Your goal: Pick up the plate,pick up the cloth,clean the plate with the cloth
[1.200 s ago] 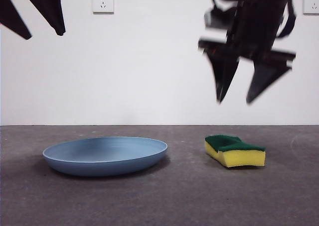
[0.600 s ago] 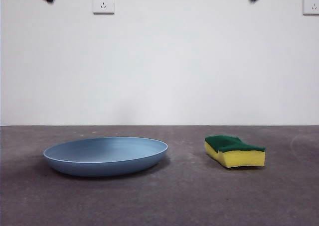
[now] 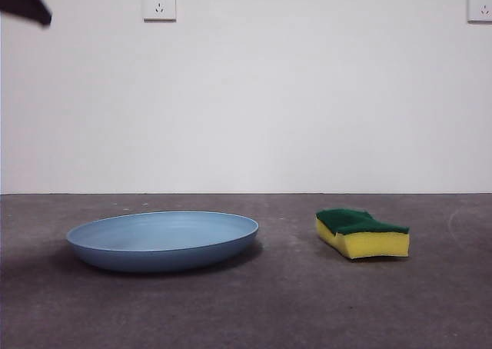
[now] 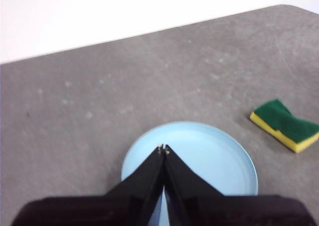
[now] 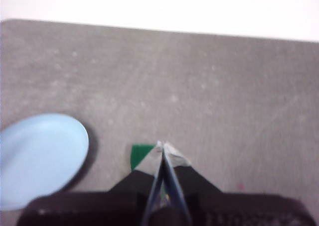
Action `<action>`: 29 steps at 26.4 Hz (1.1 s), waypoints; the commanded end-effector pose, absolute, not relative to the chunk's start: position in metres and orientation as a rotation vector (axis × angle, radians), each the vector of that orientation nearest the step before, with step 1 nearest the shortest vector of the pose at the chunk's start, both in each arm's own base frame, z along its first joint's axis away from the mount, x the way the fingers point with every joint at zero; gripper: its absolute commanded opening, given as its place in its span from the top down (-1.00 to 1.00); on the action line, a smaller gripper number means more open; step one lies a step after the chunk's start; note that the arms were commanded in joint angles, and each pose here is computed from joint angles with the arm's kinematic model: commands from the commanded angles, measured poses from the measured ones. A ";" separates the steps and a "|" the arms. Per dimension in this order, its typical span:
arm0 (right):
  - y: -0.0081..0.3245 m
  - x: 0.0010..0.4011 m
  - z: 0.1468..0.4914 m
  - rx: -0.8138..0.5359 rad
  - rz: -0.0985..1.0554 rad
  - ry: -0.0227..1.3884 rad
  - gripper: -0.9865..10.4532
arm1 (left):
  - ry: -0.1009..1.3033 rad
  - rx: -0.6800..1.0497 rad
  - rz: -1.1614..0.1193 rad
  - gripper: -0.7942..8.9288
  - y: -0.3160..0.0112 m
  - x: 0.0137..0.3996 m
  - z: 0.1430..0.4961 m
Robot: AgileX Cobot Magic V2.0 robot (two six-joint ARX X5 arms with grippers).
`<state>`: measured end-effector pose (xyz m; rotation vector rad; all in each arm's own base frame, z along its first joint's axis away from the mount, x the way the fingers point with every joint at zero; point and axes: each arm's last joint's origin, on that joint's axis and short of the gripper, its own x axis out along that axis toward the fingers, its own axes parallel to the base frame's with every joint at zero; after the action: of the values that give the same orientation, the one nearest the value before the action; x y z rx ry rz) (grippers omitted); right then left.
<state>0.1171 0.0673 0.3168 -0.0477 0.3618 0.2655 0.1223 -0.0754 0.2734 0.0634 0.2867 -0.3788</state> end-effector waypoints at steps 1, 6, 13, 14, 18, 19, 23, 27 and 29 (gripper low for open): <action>0.066 0.115 0.304 -0.037 0.254 0.392 0.84 | 0.259 0.002 -0.412 0.85 -0.076 0.119 0.272; 0.067 0.116 0.303 -0.039 0.262 0.402 0.83 | 0.281 0.000 -0.406 0.84 -0.076 0.119 0.270; 0.066 0.116 0.303 -0.040 0.253 0.399 0.83 | 0.296 0.007 -0.406 0.84 -0.076 0.119 0.268; 0.066 0.116 0.303 -0.039 0.253 0.397 0.83 | 0.297 0.007 -0.406 0.84 -0.076 0.119 0.268; 0.066 0.116 0.303 -0.039 0.257 0.398 0.83 | 0.297 0.007 -0.405 0.84 -0.076 0.119 0.268; 0.066 0.116 0.303 -0.039 0.257 0.398 0.83 | 0.297 0.008 -0.405 0.84 -0.076 0.119 0.268; 0.066 0.116 0.303 -0.039 0.256 0.398 0.83 | 0.303 0.011 -0.403 0.84 -0.070 0.110 0.269; 0.066 0.116 0.303 -0.039 0.256 0.398 0.83 | 0.245 0.042 -0.356 0.84 -0.056 0.103 0.273; 0.066 0.116 0.303 -0.039 0.256 0.398 0.83 | 0.213 0.019 -0.302 0.84 -0.048 0.101 0.275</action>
<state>0.1156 0.0662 0.3041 -0.0499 0.4009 0.2605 0.1008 -0.0514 0.2774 0.0077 0.2237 -0.3300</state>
